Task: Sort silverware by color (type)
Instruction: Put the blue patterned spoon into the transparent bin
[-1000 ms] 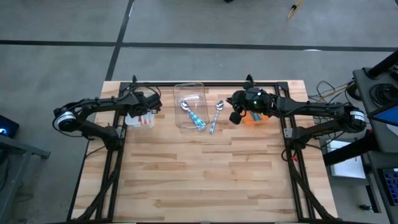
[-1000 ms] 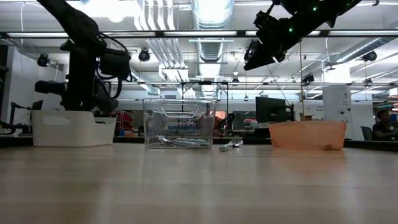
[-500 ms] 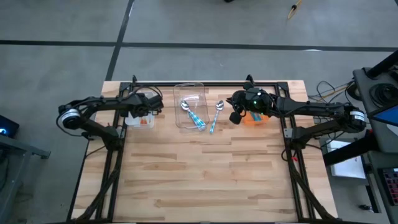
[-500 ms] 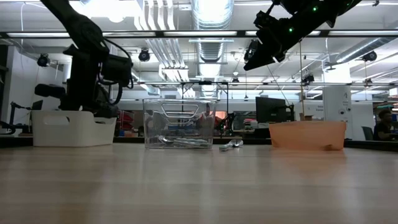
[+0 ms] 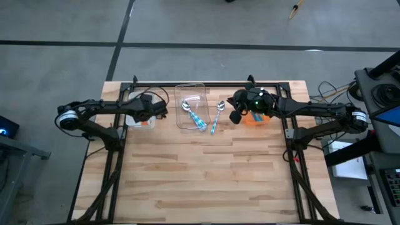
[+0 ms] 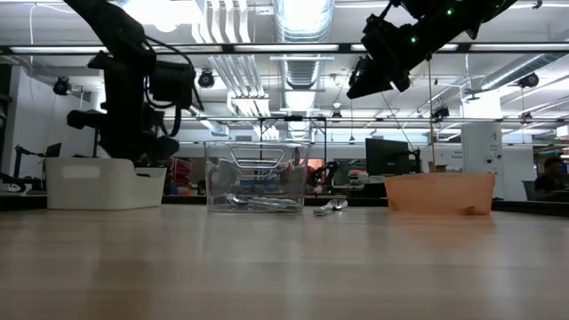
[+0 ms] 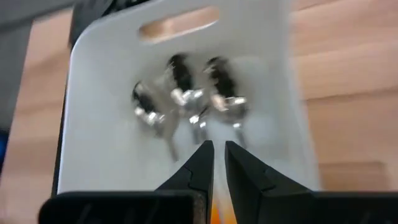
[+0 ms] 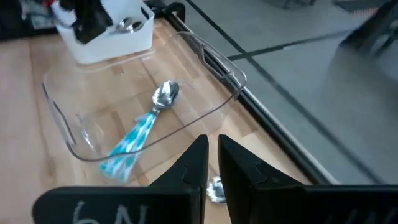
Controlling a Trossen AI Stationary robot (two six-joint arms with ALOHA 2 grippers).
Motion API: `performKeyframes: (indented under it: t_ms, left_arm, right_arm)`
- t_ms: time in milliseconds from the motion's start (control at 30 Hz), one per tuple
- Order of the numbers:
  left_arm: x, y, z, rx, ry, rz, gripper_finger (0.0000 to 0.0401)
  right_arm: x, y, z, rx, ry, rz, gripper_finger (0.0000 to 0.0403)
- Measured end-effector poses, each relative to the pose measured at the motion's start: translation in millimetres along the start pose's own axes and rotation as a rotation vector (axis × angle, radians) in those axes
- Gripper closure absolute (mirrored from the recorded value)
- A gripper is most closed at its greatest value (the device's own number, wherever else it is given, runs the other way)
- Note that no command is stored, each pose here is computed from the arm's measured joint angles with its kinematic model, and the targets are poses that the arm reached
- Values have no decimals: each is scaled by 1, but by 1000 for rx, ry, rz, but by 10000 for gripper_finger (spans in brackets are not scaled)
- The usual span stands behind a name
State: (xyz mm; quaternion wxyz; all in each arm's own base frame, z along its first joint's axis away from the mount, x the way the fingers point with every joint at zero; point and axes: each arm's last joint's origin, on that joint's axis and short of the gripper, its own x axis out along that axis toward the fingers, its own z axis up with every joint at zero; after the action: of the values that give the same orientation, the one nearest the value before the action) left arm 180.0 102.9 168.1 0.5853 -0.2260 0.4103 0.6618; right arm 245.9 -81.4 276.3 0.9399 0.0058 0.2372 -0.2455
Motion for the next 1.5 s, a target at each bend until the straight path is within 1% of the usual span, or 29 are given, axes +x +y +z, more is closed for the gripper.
performKeyframes:
  t_ms: [167,300,400,500,567,667,767,833,900,967,1067,1300,1433,1500]
  left_arm:
    - [-20,-13,3,181,-87,-87,379]
    - [-39,-25,11,331,-159,-164,381]
    - [-55,-37,19,447,-254,-244,388]
    - [-72,-47,26,535,-382,-347,396]
    - [-83,-52,30,589,-454,-455,400]
    - [-98,-53,34,659,-548,-665,400]
    - [-111,-49,36,735,-634,-870,400]
    - [-119,-44,38,785,-683,-969,400]
    - [-126,-38,40,802,-724,-1030,400]
    - [-131,-31,40,798,-748,-1058,400]
    - [-133,-21,38,775,-795,-1075,400]
    - [-122,-1,23,701,-864,-1111,400]
    - [-120,7,19,697,-900,-1112,400]
    - [-122,11,20,684,-918,-1117,400]
  right_arm:
    - [2,2,-1,146,9,5,375]
    - [13,12,-10,242,64,23,375]
    - [21,21,-16,308,102,35,375]
    - [26,31,-16,349,119,54,375]
    - [28,38,-15,371,130,67,375]
    - [28,44,-14,409,139,81,375]
    - [27,48,-12,463,133,91,375]
    - [26,49,-12,497,136,93,375]
    - [25,49,-9,525,132,96,375]
    - [25,50,-5,549,124,106,375]
    - [24,50,0,555,116,108,375]
    - [21,50,13,567,92,117,375]
    - [20,48,20,568,70,117,375]
    - [19,47,22,569,58,97,375]
